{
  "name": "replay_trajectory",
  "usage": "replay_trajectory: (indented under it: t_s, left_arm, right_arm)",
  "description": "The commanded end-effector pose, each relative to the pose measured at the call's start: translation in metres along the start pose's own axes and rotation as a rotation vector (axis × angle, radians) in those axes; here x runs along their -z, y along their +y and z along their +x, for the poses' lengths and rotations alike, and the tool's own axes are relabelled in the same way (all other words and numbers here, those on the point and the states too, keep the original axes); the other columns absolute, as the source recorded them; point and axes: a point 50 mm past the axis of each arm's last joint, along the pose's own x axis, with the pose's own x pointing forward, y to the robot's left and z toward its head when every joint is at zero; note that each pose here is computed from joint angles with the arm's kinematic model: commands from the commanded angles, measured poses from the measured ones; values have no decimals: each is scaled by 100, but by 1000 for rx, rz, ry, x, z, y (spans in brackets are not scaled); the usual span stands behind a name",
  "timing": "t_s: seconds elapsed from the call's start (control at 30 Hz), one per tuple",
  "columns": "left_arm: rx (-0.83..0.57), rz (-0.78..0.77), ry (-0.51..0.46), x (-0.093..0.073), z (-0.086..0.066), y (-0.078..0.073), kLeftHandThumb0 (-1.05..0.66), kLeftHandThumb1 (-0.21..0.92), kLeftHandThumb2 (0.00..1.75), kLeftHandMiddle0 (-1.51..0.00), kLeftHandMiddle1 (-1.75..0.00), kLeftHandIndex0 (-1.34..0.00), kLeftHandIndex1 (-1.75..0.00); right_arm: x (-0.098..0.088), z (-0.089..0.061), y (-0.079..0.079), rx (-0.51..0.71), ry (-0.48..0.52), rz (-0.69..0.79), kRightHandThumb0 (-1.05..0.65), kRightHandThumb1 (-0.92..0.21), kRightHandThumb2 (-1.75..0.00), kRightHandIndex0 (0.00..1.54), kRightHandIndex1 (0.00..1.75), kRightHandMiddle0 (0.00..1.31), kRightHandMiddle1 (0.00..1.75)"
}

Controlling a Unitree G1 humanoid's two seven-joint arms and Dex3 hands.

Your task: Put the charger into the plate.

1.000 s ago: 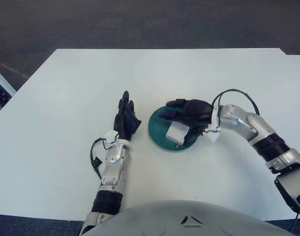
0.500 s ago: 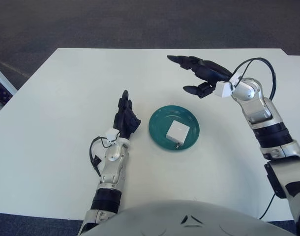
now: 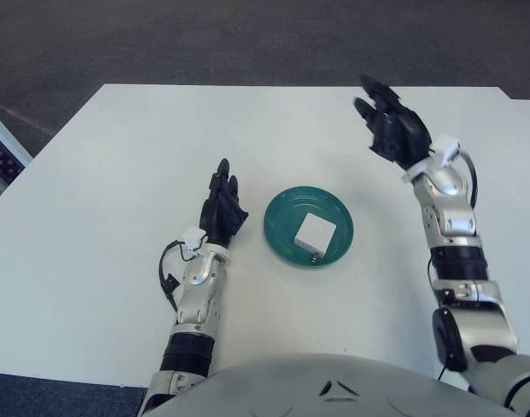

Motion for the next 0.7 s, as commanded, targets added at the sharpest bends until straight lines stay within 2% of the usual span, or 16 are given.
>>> replay_trajectory:
  t_s: [0.0,0.13,0.37,0.67]
  left_arm:
    - [42,-29,-24,-3,0,3,-105,92,108,0,0,0,-21]
    - [52,-39,-20,-4,-1,6,-105,92,109,0,0,0,-18]
    - [43,-38,-1,-3,-3,11,-105,92,110,0,0,0,-17]
    - [42,-23,13,-3,-7,14,-105,92,109,0,0,0,-17]
  right_arm:
    - [40,-24,-4,140,63,123,-105,-92,-95,13,1,1,45]
    - [60,-38,8,233,70,189,-105,-92,-95,15,1,0,50]
    - [71,-48,28,295,64,214,-104,-92,-98,18,2,0,51]
    - [76,-51,32,304,70,193,-104,-92,-102,21,2,0,53]
